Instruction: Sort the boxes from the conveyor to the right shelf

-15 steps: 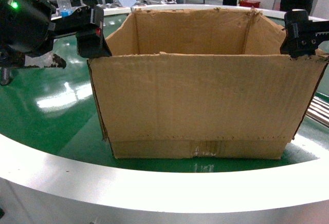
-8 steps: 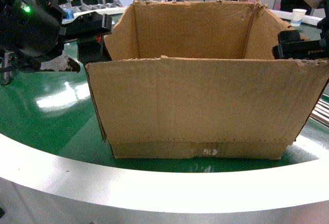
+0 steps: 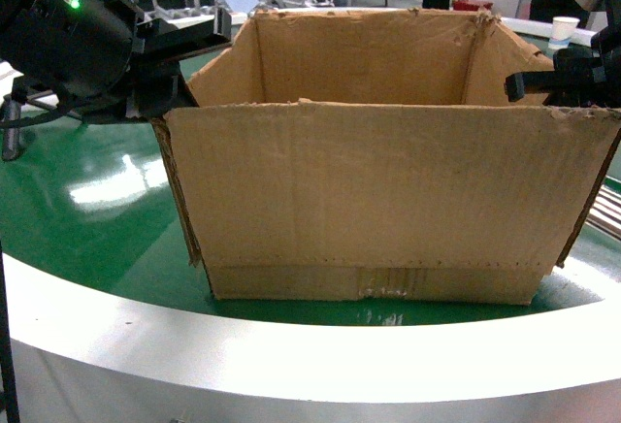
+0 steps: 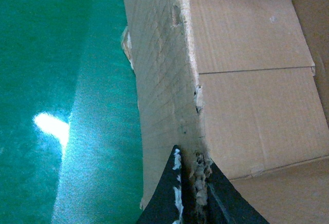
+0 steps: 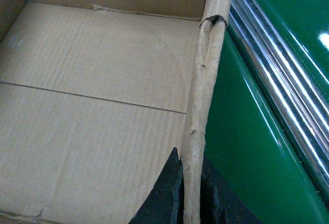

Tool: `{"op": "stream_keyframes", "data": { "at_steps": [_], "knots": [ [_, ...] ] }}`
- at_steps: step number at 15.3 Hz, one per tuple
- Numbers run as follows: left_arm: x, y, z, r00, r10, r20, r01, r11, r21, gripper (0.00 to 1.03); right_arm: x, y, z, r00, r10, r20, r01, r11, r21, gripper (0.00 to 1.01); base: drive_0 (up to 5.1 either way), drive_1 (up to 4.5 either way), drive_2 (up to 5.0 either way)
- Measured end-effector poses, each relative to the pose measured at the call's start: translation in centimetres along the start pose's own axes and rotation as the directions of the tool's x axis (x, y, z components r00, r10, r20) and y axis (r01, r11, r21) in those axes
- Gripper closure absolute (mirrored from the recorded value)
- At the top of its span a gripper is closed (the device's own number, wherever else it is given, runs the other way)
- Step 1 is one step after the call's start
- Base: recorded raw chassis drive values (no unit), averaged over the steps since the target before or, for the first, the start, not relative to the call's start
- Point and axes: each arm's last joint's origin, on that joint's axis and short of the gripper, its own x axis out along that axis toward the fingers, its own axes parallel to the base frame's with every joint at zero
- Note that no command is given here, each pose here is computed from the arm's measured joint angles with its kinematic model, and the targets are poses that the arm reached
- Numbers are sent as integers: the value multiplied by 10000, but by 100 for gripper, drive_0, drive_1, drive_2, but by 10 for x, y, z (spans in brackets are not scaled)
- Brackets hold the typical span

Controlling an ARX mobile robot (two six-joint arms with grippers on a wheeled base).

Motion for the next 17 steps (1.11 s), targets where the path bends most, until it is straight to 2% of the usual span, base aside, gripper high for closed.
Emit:
{"op": "stream_keyframes", "data": {
  "at_steps": [2, 4, 6, 8, 9, 10, 11, 12, 14, 17],
  "knots": [
    [-3, 0, 2, 9987, 137, 499, -145, 9998, 154, 100, -1, -5, 2, 9996, 24, 293, -33, 9995, 301, 96, 0, 0, 0],
    [-18, -4, 11, 9939, -98, 1102, 73, 9997, 230, 100, -17, -9, 15, 9944, 59, 1054, -105, 9990, 439, 96, 0, 0, 0],
    [-48, -11, 21, 9748, -364, 2201, 291, 9989, 363, 100, -46, -9, 30, 9738, 17, 2274, -111, 9991, 401, 97, 0, 0, 0],
    [-78, -17, 19, 9511, -477, 3053, 377, 9986, 384, 100, -78, -8, 38, 9446, 144, 3279, -264, 9991, 320, 97, 0, 0, 0],
    [-97, -21, 5, 9342, -465, 3537, 347, 9986, 394, 100, -101, -9, 32, 9270, 305, 3739, -472, 9983, 354, 97, 0, 0, 0],
    [-103, -24, -5, 9301, -436, 3648, 316, 9987, 388, 100, -109, -11, 26, 9191, 338, 3926, -522, 9980, 364, 97, 0, 0, 0],
    [-107, -27, -12, 9164, -411, 3980, 261, 9987, 431, 100, -114, -12, 22, 9131, 301, 4066, -494, 9981, 371, 97, 0, 0, 0],
    [-112, -28, -16, 9023, -426, 4290, 233, 9985, 503, 100, -122, -11, 16, 8994, 272, 4363, -462, 9984, 331, 97, 0, 0, 0],
    [-114, -29, -15, 8951, -455, 4434, 242, 9983, 536, 100, -126, -12, 18, 8913, 254, 4526, -444, 9985, 314, 97, 0, 0, 0],
    [-114, -29, -16, 8986, -435, 4365, 228, 9984, 525, 100, -125, -12, 17, 8946, 257, 4462, -448, 9985, 322, 97, 0, 0, 0]
  ]
}}
